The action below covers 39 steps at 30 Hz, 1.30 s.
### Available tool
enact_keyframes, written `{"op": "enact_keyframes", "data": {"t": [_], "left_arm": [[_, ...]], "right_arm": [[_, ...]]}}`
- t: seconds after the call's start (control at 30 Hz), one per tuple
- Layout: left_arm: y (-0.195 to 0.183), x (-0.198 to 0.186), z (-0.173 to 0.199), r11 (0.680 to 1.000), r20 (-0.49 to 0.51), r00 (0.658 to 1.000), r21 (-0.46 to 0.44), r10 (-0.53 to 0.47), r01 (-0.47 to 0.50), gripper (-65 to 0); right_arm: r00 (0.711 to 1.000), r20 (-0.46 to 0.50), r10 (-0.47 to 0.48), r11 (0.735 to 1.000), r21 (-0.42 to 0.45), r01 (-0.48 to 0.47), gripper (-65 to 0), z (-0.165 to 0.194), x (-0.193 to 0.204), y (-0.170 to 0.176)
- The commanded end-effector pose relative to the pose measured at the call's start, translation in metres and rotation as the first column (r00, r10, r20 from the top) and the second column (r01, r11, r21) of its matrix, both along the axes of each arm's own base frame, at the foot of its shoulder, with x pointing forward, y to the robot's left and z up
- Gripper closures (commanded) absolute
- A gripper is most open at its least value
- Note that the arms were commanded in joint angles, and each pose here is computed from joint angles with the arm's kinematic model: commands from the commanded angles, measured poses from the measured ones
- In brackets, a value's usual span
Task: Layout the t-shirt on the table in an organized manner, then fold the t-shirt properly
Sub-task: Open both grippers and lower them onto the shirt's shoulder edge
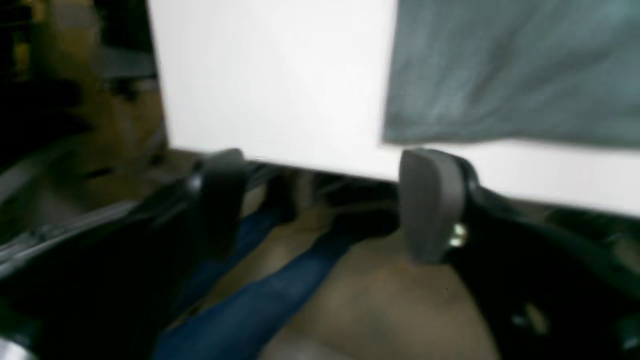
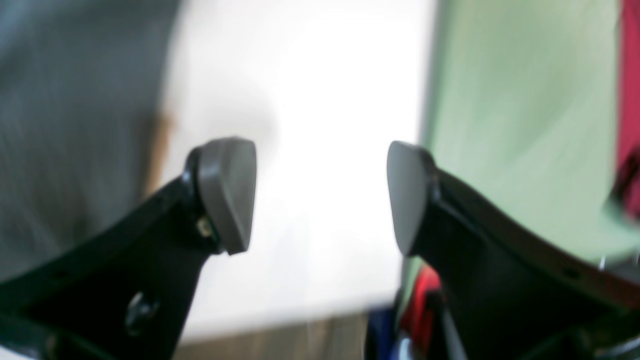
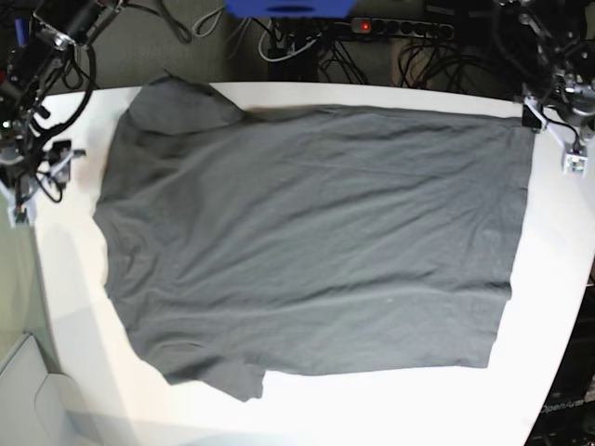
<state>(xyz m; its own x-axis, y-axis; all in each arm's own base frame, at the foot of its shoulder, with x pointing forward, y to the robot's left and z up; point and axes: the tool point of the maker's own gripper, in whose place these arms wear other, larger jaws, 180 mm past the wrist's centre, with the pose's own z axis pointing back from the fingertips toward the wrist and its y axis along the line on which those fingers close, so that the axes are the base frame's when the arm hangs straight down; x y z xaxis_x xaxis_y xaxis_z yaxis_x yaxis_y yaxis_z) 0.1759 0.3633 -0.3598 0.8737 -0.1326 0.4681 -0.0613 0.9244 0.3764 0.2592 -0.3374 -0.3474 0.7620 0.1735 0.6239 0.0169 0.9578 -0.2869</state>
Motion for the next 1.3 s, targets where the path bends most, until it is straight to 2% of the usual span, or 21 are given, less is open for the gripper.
{"op": "enact_keyframes", "data": {"t": [0.0,0.13,0.27,0.37,0.47,0.7,0.83,1.13,1.27], "left_arm": [[0.015,-0.003,0.014,0.999,0.037,0.999,0.025,0.038,-0.039,-53.3],[0.026,-0.013,0.016,0.994,0.090,0.990,-0.028,0.106,-0.104,-58.1],[0.019,-0.012,0.001,0.987,0.105,0.987,-0.119,0.124,-0.111,-58.2],[0.014,-0.007,-0.006,0.970,0.181,0.972,-0.216,0.148,-0.107,-58.2],[0.005,-0.002,-0.012,0.958,0.224,0.961,-0.271,0.161,-0.097,-58.2],[-0.003,0.002,-0.019,0.957,0.256,0.951,-0.272,0.172,-0.100,-58.2],[-0.017,0.012,-0.024,0.954,0.256,0.956,-0.292,0.143,-0.065,-58.2],[-0.026,0.009,-0.066,0.907,0.182,0.963,-0.408,0.197,-0.109,-58.1],[-0.026,0.016,-0.063,0.909,0.232,0.953,-0.407,0.197,-0.089,-57.5]], "right_arm": [[0.996,0.090,0.020,0.999,-0.031,-0.017,-41.1,0.022,0.014,-0.006],[0.962,0.259,0.086,0.995,-0.064,-0.072,-41.2,0.050,0.034,-0.003],[0.953,0.287,0.097,0.994,-0.072,-0.080,-41.2,0.056,0.034,0.001],[0.962,0.253,0.101,0.995,-0.047,-0.092,-42.9,0.041,0.015,0.018],[0.969,0.229,0.092,0.996,-0.011,-0.091,-46.0,0.027,0.001,0.031],[0.979,0.184,0.085,0.996,0.012,-0.089,-46.2,0.012,-0.019,0.039],[0.984,0.167,0.066,0.997,0.036,-0.073,-46.1,0.004,-0.027,0.044],[0.991,0.116,0.069,0.996,0.040,-0.074,-46.1,-0.008,-0.047,0.045],[0.992,0.109,0.069,0.997,0.039,-0.074,-46.1,-0.009,-0.049,0.045]]}}
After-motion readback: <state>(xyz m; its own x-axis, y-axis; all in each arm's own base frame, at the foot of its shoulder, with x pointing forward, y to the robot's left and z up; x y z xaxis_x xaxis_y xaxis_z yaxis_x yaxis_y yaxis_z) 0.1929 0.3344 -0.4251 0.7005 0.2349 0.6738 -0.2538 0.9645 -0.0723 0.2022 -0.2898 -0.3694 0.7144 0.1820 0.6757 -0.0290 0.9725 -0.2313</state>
